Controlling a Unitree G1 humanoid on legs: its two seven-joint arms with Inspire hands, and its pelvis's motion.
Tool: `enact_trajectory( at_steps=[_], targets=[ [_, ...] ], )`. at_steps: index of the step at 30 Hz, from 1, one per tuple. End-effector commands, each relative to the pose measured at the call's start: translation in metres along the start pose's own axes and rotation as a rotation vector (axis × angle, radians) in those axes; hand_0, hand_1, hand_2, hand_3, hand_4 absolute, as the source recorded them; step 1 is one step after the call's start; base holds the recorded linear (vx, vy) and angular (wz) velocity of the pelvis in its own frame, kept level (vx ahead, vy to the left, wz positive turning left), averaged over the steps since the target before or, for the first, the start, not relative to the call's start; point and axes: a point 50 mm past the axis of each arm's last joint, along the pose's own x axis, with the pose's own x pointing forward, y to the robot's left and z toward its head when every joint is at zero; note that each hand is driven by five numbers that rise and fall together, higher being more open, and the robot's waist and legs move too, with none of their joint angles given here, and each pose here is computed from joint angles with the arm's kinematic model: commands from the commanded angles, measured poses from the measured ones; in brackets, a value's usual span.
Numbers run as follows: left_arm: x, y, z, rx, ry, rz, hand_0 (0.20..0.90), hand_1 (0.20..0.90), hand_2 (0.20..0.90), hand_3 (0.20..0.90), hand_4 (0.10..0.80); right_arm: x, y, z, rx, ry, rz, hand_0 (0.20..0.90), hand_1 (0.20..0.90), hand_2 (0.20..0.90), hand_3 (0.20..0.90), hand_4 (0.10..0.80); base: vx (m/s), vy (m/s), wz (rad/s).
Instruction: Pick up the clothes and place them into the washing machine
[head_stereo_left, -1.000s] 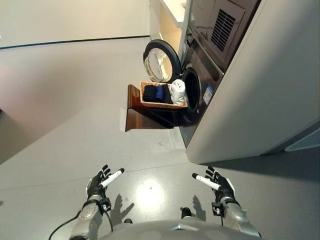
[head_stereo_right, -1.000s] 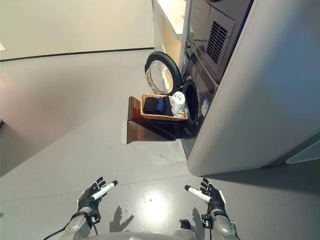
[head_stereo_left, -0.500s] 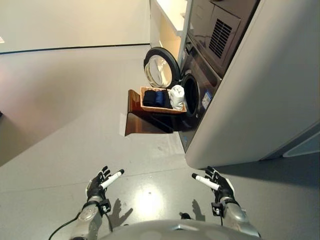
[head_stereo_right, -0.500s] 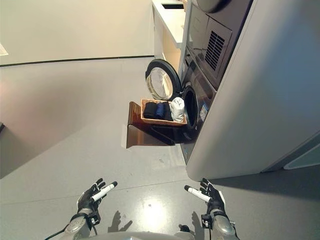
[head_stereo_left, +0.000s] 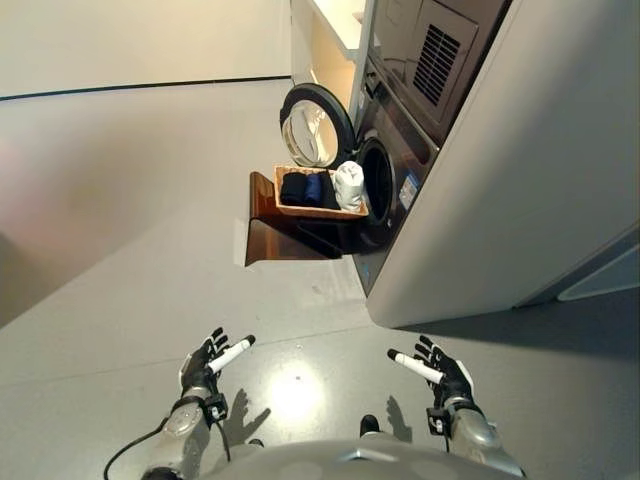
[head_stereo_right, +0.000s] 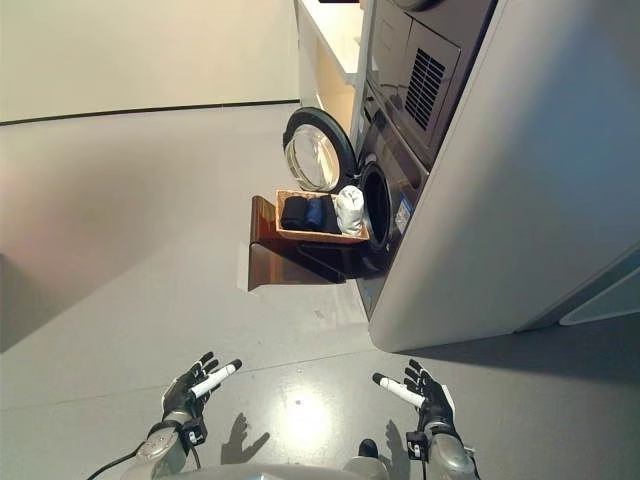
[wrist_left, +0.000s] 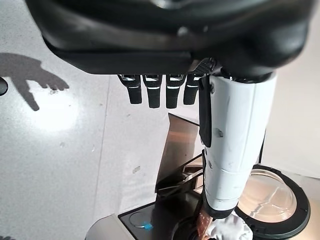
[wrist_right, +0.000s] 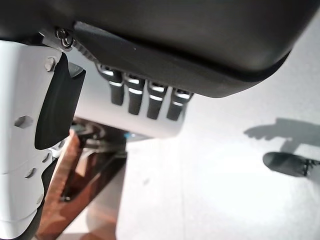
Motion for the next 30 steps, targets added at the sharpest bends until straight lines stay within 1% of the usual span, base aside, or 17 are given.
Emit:
enact_trajectory(
  at_steps=[1, 9, 11, 15, 21, 27, 30],
  targets=[
    [0.01, 0.006, 0.042, 0.01, -0.16, 0.004, 0.9, 0.9, 0.9, 0.9, 0.8, 0.009, -0.004, 0.042, 0.032, -0.171, -0.013, 0.9, 0.9, 0.9, 0.9, 0.8, 0.047, 0.189, -0.06],
    [0.01, 0.015, 0.053, 0.019, -0.195, 0.027, 0.9, 0.9, 0.9, 0.9, 0.8, 0.009, -0.008, 0.039, 0.063, -0.159, -0.017, 0.9, 0.9, 0.9, 0.9, 0.8, 0.058, 0.191, 0.01],
    [0.01, 0.022, 0.053, 0.012, -0.19, 0.054, 0.9, 0.9, 0.9, 0.9, 0.8, 0.008, -0.006, 0.039, 0.065, -0.16, -0.013, 0.9, 0.9, 0.9, 0.9, 0.8, 0.123, 0.125, -0.02],
    [0.012, 0.019, 0.055, -0.013, -0.194, 0.059, 0.9, 0.9, 0.9, 0.9, 0.8, 0.01, -0.01, 0.041, 0.094, -0.163, -0.029, 0.9, 0.9, 0.9, 0.9, 0.8, 0.239, -0.085, -0.12],
    [0.013, 0.017, 0.054, -0.003, -0.194, 0.05, 0.9, 0.9, 0.9, 0.9, 0.8, 0.009, -0.011, 0.036, 0.088, -0.149, -0.046, 0.9, 0.9, 0.9, 0.9, 0.8, 0.261, -0.058, 0.19],
    [0.01, 0.011, 0.037, -0.034, -0.14, 0.043, 0.9, 0.9, 0.9, 0.9, 0.8, 0.005, -0.014, 0.02, 0.09, -0.095, -0.059, 0.9, 0.9, 0.9, 0.9, 0.8, 0.212, -0.136, 0.6],
    [0.011, 0.008, 0.036, -0.049, -0.134, 0.044, 0.9, 0.9, 0.9, 0.9, 0.8, 0.006, -0.016, 0.023, 0.107, -0.11, -0.066, 0.9, 0.9, 0.9, 0.9, 0.8, 0.165, -0.167, 0.21]
  ],
)
